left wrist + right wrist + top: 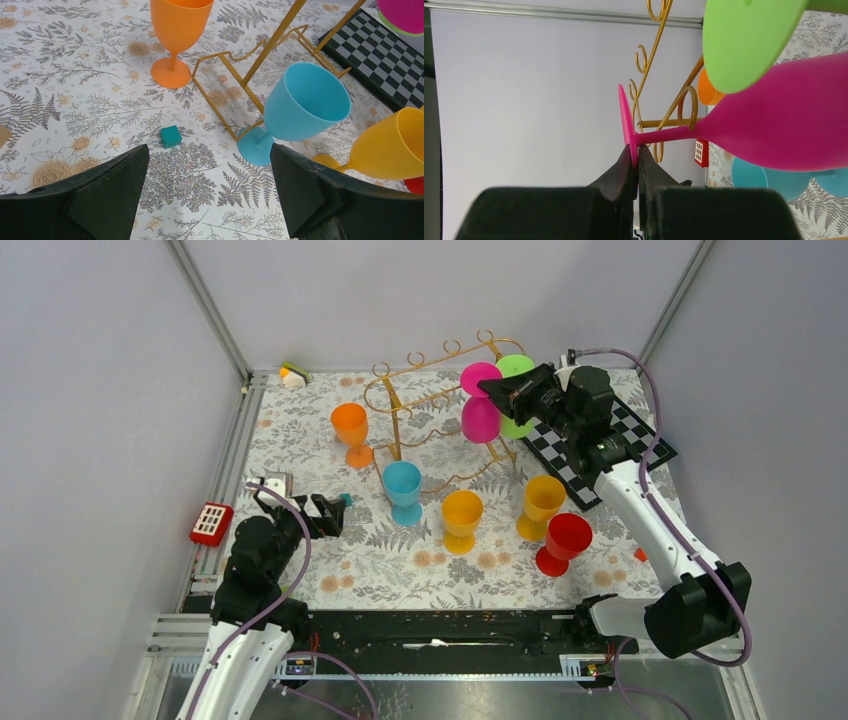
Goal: Place the wine glass upside down on the wine glass rack
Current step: Turn the wine glass upside down at the wine rack.
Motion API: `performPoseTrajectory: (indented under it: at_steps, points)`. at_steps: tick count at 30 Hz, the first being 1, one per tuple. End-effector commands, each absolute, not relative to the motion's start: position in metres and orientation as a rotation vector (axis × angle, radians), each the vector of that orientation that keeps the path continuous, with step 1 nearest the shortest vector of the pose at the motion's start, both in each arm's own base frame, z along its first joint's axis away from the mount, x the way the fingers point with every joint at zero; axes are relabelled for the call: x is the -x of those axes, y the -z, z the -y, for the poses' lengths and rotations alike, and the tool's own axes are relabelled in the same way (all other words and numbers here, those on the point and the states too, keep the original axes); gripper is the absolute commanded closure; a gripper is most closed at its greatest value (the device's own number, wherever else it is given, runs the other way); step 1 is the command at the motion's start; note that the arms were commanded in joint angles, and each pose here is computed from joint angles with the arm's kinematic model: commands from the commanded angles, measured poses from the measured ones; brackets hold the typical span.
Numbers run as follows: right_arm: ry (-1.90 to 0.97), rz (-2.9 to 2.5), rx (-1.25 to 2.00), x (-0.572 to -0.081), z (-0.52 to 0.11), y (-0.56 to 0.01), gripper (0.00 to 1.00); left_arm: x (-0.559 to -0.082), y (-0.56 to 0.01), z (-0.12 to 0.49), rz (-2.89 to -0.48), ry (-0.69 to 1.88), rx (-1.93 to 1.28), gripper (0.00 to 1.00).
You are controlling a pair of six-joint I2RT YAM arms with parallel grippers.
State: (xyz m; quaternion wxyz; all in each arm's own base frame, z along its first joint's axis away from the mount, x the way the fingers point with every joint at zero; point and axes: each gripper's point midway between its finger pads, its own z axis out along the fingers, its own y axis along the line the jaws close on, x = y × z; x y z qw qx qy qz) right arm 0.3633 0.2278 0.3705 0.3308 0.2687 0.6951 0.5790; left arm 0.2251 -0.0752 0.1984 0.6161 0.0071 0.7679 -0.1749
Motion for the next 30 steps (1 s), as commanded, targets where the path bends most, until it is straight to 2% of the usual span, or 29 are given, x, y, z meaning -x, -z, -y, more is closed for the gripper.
performPoseTrajectory:
  at_steps: [1, 13, 30]
  points:
    - [-1.531, -1.735, -0.701, -0.375, -0.225, -0.383, 1.0, -0.228, -0.216, 0.079, -1.702, 0.425, -0.038, 0.01]
    - [-1.519, -1.747, -0.744, -0.38, -0.224, -0.369, 0.96, -0.228, -0.216, 0.079, -1.699, 0.425, -0.037, 0.01]
    - [-1.487, -1.807, -0.801, -0.372, -0.221, -0.358, 0.65, -0.228, -0.217, 0.078, -1.694, 0.421, -0.039, 0.01]
